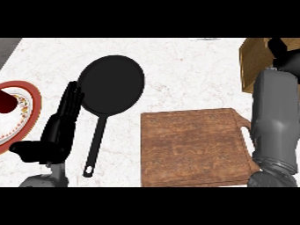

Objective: Pick the cupcake from the cutting board and place it in the basket

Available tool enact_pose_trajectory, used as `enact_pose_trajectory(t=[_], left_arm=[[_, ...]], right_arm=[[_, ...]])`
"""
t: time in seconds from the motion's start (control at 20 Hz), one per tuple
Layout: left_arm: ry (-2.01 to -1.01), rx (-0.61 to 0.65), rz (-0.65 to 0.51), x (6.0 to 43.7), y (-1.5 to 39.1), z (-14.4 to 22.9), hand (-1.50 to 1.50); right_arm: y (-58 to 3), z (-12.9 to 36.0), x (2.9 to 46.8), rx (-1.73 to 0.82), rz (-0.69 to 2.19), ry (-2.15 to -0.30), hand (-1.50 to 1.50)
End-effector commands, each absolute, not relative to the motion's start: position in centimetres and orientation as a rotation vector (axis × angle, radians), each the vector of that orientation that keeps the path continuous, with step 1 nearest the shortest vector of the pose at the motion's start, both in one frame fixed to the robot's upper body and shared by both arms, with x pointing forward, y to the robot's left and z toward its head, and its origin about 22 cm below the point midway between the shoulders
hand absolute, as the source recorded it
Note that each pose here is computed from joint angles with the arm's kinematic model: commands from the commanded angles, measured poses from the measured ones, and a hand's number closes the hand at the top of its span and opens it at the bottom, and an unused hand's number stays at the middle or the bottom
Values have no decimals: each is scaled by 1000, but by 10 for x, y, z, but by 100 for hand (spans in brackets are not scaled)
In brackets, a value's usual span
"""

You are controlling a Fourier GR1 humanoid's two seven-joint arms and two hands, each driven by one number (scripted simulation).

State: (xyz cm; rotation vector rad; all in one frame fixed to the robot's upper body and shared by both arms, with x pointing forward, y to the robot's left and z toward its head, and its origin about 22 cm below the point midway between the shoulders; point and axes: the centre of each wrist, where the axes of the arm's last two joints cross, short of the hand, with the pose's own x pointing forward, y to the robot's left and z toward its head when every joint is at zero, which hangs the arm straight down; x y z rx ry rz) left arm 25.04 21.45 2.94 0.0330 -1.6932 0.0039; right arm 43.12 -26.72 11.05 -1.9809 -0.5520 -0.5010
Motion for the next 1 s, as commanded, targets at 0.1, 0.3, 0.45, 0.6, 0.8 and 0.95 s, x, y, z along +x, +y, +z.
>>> enact_pose_trajectory(t=[0.1,0.3,0.45,0.6,0.8,0.95], left_arm=[[-1685,39,10,256,216,35,0],[-1694,26,-3,263,212,38,0],[-1683,31,-9,260,215,42,0],[-1673,36,1,254,212,26,0],[-1660,17,-16,260,218,29,0],[-1663,8,-13,256,210,28,0]], right_arm=[[-271,145,432,-1985,-767,-387,-150],[-288,148,421,-2035,-859,-381,-150],[-295,157,414,-2066,-934,-409,-150],[-290,178,414,-2065,-998,-471,-150],[-268,197,420,-2086,-961,-555,-150],[-260,202,420,-2081,-957,-594,-150]])
